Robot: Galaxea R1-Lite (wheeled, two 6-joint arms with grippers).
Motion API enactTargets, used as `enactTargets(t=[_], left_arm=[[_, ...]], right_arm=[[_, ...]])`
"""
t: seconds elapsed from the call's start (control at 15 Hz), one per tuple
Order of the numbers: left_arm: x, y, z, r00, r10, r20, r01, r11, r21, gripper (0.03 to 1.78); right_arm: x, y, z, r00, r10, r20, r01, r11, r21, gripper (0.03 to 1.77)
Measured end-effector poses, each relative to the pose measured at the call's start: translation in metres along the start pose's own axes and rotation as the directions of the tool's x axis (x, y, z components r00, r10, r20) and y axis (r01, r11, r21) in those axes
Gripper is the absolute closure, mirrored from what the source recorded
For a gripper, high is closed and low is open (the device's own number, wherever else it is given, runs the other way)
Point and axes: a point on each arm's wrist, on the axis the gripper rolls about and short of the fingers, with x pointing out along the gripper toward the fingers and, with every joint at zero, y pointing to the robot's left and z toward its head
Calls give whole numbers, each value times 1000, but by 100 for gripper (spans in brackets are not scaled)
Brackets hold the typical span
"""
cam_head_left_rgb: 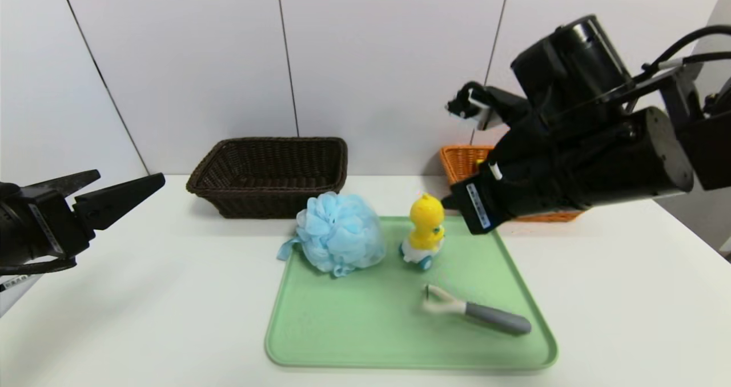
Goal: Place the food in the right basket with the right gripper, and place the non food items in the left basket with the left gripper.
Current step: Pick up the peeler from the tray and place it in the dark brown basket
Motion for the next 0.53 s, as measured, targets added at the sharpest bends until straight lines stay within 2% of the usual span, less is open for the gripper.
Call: enactTargets(t=[0.13,0.27,0.4,0.53], left_arm=[[0,0,0,1000,0,0,0,1000,0,12],[0,0,0,1000,0,1,0,1000,-1,12],[0,0,1,1000,0,3,0,1000,-1,12],[0,0,1,1000,0,2,0,1000,-1,12]], right_arm=[[-8,13,22,995,39,88,-37,999,-23,175],[-6,22,33,991,64,115,-59,997,-43,175],[1,25,33,992,71,100,-67,996,-51,175],[5,24,24,997,68,42,-65,997,-50,175]])
